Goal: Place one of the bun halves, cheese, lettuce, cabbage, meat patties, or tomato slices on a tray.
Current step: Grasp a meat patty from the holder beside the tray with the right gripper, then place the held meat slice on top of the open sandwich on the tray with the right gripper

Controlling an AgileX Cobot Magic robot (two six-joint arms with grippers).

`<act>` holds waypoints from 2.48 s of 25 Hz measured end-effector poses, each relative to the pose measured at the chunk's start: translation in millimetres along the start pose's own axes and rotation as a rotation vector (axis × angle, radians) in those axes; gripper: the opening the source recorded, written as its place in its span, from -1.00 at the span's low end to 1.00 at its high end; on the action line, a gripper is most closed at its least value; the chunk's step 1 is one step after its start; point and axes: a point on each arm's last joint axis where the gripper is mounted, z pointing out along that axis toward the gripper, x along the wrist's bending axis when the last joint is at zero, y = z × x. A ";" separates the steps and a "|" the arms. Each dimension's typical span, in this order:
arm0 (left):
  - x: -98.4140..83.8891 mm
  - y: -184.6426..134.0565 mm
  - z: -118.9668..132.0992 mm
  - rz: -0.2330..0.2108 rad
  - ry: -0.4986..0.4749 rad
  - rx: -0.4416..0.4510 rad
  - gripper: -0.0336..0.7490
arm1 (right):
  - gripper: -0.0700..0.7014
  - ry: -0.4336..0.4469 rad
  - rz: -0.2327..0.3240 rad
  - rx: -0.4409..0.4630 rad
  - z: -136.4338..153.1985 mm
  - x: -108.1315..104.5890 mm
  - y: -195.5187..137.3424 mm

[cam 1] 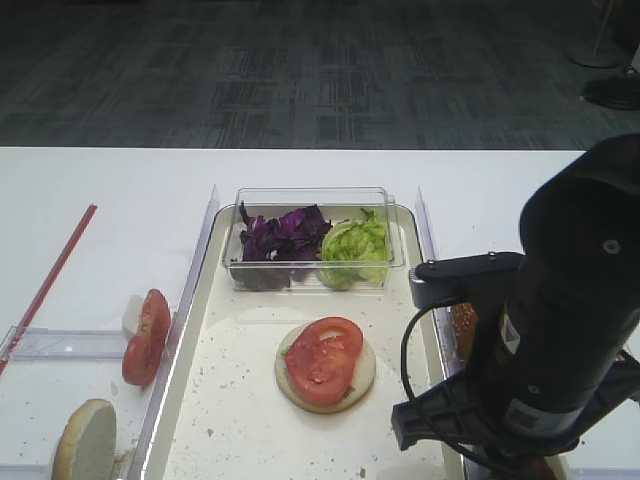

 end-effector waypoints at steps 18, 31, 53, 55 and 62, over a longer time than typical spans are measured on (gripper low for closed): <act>0.0 0.0 0.0 0.000 0.000 0.000 0.62 | -0.51 0.038 -0.008 -0.058 -32.3 2.5 -0.4; 0.0 0.0 0.0 0.000 0.000 0.000 0.62 | -0.51 0.038 -0.030 -0.106 -58.7 7.1 8.1; 0.0 0.0 0.0 0.000 0.000 0.000 0.62 | -0.51 0.021 0.091 -0.149 -94.7 -56.4 52.2; 0.0 0.0 0.0 0.000 0.000 0.000 0.62 | -0.51 0.015 0.091 -0.139 -96.0 -62.0 60.1; 0.0 0.0 0.0 0.000 0.000 0.000 0.62 | -0.51 0.022 0.088 -0.129 -98.3 -63.8 75.4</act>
